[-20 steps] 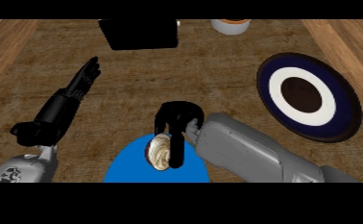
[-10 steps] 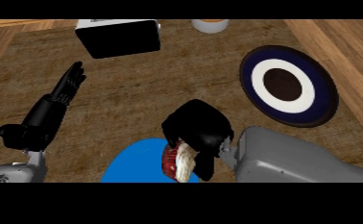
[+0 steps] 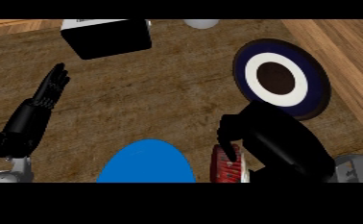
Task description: Pick the cupcake from the plate and place it in the plate
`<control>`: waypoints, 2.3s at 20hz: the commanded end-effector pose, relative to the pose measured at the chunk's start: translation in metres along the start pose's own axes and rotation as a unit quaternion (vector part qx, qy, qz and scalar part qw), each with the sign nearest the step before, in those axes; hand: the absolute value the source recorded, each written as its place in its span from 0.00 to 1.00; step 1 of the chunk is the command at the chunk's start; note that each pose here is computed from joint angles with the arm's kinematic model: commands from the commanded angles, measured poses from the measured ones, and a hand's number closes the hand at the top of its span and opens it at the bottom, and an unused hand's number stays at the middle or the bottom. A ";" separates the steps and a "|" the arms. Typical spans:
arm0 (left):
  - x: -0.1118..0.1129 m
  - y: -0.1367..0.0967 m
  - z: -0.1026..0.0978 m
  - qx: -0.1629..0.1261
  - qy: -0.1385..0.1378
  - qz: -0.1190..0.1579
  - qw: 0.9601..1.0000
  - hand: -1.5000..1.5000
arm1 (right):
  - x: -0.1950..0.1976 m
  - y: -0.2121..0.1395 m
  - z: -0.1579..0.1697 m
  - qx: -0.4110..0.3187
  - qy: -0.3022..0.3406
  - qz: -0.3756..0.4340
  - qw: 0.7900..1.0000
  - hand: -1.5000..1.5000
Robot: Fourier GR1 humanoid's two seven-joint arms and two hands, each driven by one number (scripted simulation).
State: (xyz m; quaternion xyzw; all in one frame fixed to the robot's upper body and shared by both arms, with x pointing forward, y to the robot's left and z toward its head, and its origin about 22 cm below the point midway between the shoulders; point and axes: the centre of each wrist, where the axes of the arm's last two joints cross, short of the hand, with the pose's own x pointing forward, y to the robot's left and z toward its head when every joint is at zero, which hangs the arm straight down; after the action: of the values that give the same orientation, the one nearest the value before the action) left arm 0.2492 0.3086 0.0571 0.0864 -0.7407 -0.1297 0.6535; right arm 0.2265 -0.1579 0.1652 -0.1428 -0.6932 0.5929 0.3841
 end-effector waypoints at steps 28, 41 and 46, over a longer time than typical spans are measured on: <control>0.024 -0.026 -0.034 -0.103 -0.065 0.007 0.993 0.50 | -0.209 -0.033 0.186 -0.251 0.163 -0.047 0.953 1.00; 0.033 -0.033 -0.045 -0.099 -0.078 0.011 0.992 0.50 | -0.284 0.016 0.156 -0.137 0.257 -0.090 0.952 0.00; 0.026 -0.041 -0.027 -0.108 -0.067 0.011 0.992 0.50 | -0.299 0.042 0.150 -0.187 0.209 -0.105 0.954 0.00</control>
State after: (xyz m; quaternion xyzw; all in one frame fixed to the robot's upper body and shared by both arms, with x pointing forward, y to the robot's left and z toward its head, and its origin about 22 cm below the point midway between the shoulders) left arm 0.2810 0.2555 0.0766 -0.0001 -0.7708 -0.2046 0.6033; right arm 0.3071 -0.4476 0.0415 -0.2798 -0.6825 0.3838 0.5555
